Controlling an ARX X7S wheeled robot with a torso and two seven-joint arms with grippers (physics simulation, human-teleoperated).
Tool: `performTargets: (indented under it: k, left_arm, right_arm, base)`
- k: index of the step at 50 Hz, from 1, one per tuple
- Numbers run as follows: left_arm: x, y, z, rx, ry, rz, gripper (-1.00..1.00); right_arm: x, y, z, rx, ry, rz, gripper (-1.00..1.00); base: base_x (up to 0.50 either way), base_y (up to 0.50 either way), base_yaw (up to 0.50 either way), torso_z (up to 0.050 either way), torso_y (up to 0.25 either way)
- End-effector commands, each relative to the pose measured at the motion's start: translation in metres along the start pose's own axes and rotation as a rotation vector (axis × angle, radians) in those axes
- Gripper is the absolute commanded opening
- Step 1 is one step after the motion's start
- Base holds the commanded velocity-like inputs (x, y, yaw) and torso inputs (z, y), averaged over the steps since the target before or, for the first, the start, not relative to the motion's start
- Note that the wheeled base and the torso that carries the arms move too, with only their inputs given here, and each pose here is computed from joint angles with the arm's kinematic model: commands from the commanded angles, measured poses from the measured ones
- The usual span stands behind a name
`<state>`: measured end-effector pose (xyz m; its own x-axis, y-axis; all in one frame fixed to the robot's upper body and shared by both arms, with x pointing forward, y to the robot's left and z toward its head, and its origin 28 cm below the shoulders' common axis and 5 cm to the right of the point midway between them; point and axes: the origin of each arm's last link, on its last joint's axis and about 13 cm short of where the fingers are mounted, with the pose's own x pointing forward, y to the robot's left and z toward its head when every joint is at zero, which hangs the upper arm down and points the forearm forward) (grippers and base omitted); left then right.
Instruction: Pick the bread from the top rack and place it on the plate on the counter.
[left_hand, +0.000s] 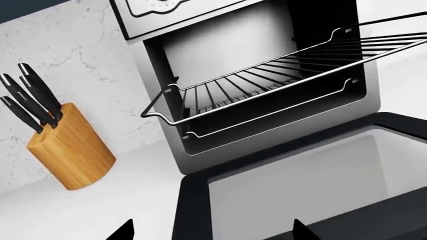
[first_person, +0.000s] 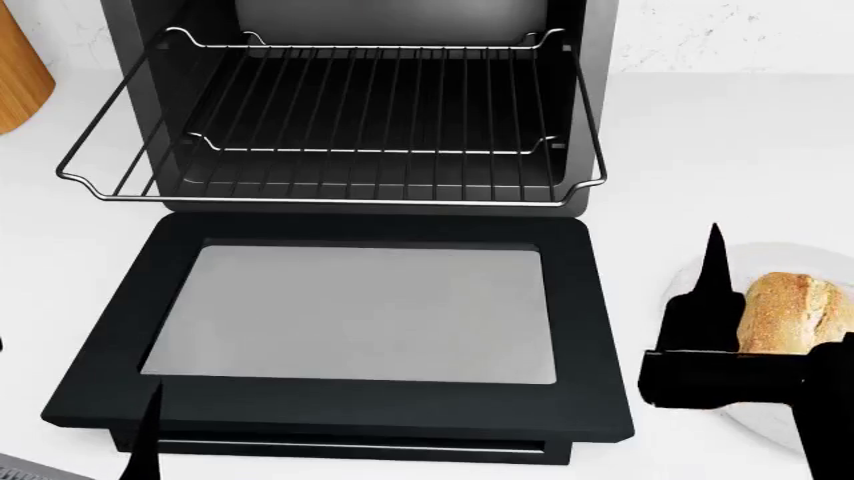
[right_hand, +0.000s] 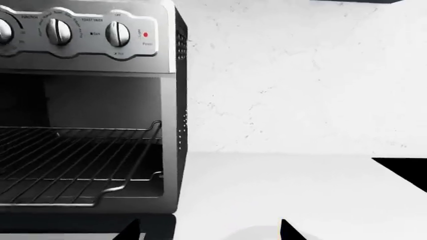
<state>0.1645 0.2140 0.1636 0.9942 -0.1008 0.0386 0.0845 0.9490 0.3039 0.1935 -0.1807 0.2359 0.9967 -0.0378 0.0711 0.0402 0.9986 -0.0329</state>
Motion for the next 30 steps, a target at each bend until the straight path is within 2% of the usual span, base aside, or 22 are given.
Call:
performTargets:
  k: [1, 14, 25, 30]
  left_arm:
    - [0.000, -0.001, 0.001, 0.001, 0.000, -0.001, 1.00]
    - [0.001, -0.002, 0.002, 0.004, -0.001, -0.005, 1.00]
    - [0.003, -0.002, 0.002, 0.002, -0.002, -0.012, 1.00]
    - [0.003, -0.003, 0.003, 0.003, -0.002, -0.013, 1.00]
  right_arm:
    - [-0.029, 0.014, 0.005, -0.045, -0.067, 0.053, 1.00]
    - [-0.053, 0.026, 0.009, -0.078, -0.122, 0.098, 1.00]
    - [-0.058, 0.030, 0.004, -0.077, -0.129, 0.122, 1.00]
    - [-0.063, 0.034, 0.003, -0.069, -0.140, 0.175, 1.00]
  base:
    - [0.00, 0.00, 0.00, 0.000, 0.000]
    - [0.00, 0.00, 0.00, 0.000, 0.000]
    - [0.00, 0.00, 0.00, 0.000, 0.000]
    - [0.00, 0.00, 0.00, 0.000, 0.000]
